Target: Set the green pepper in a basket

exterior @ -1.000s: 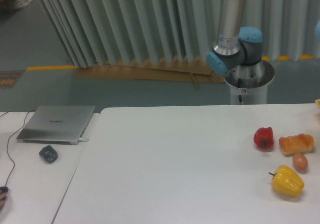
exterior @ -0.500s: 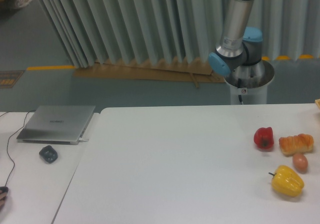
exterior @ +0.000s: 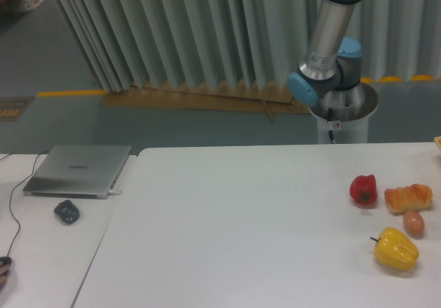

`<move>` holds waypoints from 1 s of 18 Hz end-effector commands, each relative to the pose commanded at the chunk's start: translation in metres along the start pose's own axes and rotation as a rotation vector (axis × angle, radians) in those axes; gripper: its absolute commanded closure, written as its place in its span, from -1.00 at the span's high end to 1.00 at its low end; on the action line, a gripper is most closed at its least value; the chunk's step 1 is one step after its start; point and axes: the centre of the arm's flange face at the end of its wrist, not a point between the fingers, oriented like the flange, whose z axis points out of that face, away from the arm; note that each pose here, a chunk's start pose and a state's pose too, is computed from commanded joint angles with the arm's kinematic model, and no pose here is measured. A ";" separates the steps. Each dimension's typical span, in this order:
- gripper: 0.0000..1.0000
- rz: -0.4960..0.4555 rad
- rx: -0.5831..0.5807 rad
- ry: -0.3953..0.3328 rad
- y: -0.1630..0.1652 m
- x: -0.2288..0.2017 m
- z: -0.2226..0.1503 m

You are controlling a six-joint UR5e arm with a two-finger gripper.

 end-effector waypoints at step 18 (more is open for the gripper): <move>1.00 -0.071 -0.014 -0.039 -0.017 -0.017 -0.012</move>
